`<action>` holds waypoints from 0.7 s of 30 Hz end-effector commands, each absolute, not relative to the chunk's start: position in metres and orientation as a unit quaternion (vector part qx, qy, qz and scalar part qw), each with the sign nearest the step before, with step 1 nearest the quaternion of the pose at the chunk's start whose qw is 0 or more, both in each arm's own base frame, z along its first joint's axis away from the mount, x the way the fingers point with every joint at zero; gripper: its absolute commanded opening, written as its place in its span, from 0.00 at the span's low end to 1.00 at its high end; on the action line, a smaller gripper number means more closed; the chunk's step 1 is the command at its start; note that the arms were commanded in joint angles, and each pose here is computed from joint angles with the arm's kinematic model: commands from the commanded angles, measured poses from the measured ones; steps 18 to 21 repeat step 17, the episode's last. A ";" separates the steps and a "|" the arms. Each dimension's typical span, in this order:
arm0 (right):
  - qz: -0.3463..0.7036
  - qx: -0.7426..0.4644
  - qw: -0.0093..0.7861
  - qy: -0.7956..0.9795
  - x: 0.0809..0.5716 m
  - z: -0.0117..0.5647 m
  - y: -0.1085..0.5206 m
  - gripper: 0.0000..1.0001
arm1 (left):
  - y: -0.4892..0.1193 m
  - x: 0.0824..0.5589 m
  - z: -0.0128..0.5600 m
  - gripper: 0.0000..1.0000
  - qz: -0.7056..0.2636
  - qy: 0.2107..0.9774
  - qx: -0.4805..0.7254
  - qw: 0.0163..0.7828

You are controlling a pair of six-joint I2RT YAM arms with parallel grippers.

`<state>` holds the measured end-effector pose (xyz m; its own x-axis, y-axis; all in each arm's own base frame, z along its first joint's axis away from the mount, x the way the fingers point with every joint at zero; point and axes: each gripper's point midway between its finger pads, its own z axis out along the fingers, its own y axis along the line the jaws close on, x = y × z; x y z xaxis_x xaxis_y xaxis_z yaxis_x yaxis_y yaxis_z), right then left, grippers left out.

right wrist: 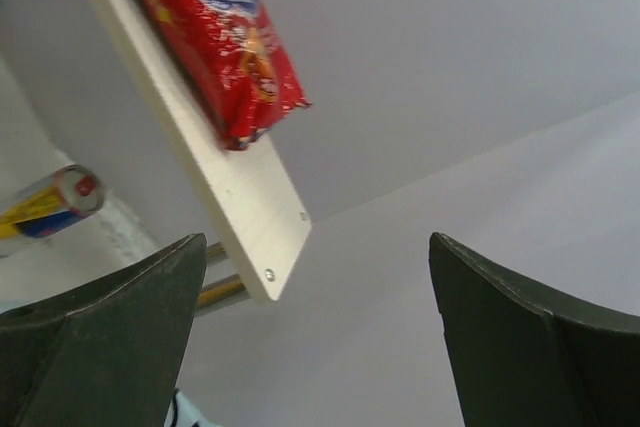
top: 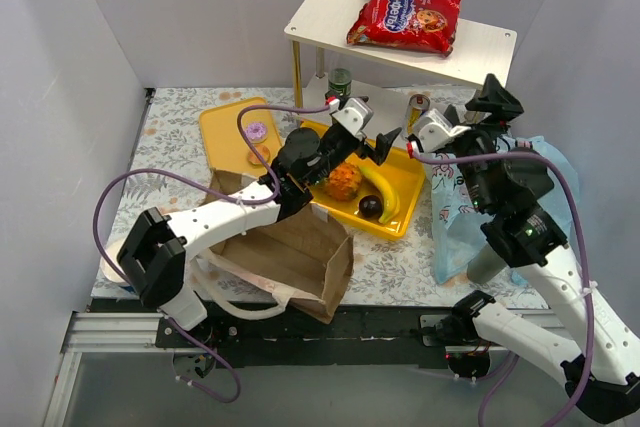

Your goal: Untie the knot of the grocery bags and take out the mixed food

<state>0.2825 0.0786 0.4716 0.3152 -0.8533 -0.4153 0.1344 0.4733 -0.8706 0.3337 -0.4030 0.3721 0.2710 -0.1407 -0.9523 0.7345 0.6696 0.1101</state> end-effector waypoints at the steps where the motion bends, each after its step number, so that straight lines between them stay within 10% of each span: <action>1: -0.198 -0.476 0.606 0.606 0.283 0.401 0.106 0.98 | -0.374 0.319 0.444 0.98 -0.255 0.502 0.315 0.764; 5: -0.054 -0.385 0.577 0.718 0.275 0.382 0.128 0.99 | -0.324 0.324 0.455 0.98 -0.194 0.540 0.323 0.752; 21: -0.122 -0.239 0.515 0.814 0.273 0.355 0.081 0.99 | -0.188 0.368 0.391 0.98 -0.109 0.664 0.241 0.699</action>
